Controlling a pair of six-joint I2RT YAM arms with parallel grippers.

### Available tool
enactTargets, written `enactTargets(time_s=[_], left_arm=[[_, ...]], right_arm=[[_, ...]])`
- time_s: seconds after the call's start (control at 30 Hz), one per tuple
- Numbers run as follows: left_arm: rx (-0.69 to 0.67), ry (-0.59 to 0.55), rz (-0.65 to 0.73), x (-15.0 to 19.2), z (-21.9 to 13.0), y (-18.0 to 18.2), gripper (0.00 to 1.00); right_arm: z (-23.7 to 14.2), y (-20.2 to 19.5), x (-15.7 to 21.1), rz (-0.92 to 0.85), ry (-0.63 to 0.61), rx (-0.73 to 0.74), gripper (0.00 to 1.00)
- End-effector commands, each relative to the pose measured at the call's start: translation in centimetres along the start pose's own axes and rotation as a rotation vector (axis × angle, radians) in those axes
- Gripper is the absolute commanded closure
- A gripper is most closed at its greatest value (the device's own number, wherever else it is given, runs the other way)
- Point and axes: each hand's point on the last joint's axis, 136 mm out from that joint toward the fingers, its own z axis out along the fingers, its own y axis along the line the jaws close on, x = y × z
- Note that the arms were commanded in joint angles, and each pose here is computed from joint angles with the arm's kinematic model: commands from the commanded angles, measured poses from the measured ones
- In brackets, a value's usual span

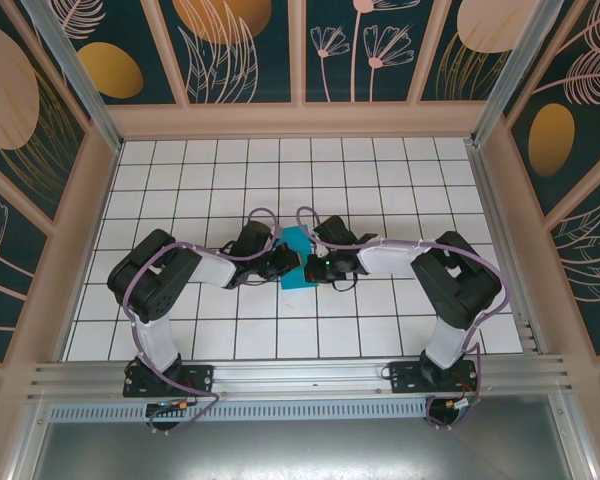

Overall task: Fold a paper plane with a square sheet of paper (pick it up from the middle)
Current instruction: Fold the triangle a second time at the center of the table.

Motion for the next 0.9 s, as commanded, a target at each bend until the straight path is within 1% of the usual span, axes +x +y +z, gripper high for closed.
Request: enactTargets(time_s=[0.0, 0.2, 0.33, 0.53, 0.63, 0.87], left_arm=[[-0.258, 0.027, -0.086, 2.2, -0.7, 7.6, 1.00], [-0.248, 0.024, -0.082, 2.2, -0.7, 7.4, 1.00], [-0.246, 0.026, -0.084, 2.2, -0.6, 7.4, 1.00], [-0.243, 0.024, -0.086, 2.1, -0.6, 7.3, 1.00], [-0.245, 0.020, -0.086, 2.0, -0.6, 7.3, 1.00], [-0.285, 0.009, -0.089, 2.0, -0.9, 8.1, 1.00]], right_arm=[[-0.9, -1.1, 1.7, 0.025, 0.046, 0.032, 1.00], [-1.5, 1.2, -0.9, -0.001, -0.010, -0.040, 1.00], [-0.7, 1.3, -2.0, -0.015, -0.019, -0.031, 1.00], [0.4, 0.9, -1.1, -0.019, 0.028, -0.031, 1.00], [0.4, 0.6, -0.3, -0.025, 0.052, -0.031, 1.00], [-0.3, -1.1, 1.3, -0.039, 0.077, 0.022, 1.00]])
